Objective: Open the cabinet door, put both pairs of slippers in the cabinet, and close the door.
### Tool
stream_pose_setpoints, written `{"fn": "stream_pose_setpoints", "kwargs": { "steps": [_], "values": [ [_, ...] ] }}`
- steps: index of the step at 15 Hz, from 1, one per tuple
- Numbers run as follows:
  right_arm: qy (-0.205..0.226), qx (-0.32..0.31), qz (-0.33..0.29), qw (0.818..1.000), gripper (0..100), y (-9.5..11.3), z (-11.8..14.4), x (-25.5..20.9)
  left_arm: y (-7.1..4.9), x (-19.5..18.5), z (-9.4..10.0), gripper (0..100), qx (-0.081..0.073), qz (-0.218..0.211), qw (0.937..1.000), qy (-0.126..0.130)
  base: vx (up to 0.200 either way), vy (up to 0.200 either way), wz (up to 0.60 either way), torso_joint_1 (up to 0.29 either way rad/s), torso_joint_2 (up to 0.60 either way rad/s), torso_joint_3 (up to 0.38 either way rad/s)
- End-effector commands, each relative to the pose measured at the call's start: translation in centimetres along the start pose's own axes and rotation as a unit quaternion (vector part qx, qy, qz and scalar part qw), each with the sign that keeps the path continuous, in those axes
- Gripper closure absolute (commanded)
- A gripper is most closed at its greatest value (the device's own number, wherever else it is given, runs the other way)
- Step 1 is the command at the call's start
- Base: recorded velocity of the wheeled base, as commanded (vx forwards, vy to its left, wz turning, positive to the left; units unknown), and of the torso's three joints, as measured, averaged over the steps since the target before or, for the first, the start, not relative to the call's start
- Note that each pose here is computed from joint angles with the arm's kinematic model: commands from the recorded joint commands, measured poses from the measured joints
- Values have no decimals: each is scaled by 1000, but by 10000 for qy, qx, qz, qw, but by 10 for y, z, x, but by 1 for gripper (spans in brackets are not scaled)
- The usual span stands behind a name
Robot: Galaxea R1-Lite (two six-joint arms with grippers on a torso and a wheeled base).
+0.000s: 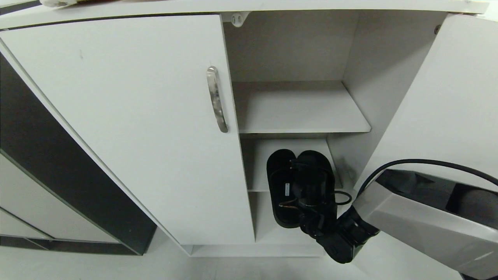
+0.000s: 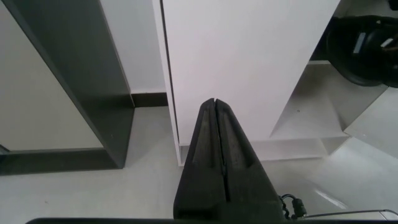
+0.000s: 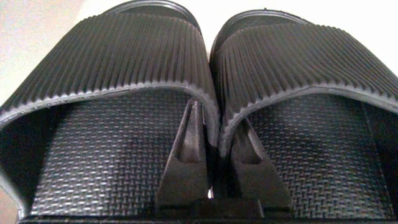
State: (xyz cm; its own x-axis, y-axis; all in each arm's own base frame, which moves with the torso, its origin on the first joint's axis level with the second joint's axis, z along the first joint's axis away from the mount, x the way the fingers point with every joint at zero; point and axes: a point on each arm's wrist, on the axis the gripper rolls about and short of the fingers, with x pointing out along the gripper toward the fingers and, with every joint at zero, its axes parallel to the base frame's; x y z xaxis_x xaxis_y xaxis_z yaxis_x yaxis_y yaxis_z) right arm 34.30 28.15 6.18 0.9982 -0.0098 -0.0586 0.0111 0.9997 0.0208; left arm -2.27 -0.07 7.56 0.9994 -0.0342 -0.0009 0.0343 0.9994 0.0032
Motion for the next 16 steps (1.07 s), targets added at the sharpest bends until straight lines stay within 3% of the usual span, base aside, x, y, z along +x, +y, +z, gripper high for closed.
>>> {"fn": "stream_pose_setpoints", "kwargs": {
  "steps": [1, 12, 16],
  "values": [
    [57, -30, -54, 10000, 100, -2, -4, 24, 0, 0, 0, 100, -1, 3, 10000, 3, 0, 0, 0, 0, 0, 0],
    [-62, 104, -237, 9996, 100, -1, 24, 96, 0, 0, 0, 100, 15, 3, 10000, -4, 0, 0, 0, 0, 0, 0],
    [-45, 93, -284, 9995, 100, -1, 21, 105, 0, 0, 0, 100, 15, -5, 10000, 3, 0, 0, 0, 0, 0, 0]
  ]
}}
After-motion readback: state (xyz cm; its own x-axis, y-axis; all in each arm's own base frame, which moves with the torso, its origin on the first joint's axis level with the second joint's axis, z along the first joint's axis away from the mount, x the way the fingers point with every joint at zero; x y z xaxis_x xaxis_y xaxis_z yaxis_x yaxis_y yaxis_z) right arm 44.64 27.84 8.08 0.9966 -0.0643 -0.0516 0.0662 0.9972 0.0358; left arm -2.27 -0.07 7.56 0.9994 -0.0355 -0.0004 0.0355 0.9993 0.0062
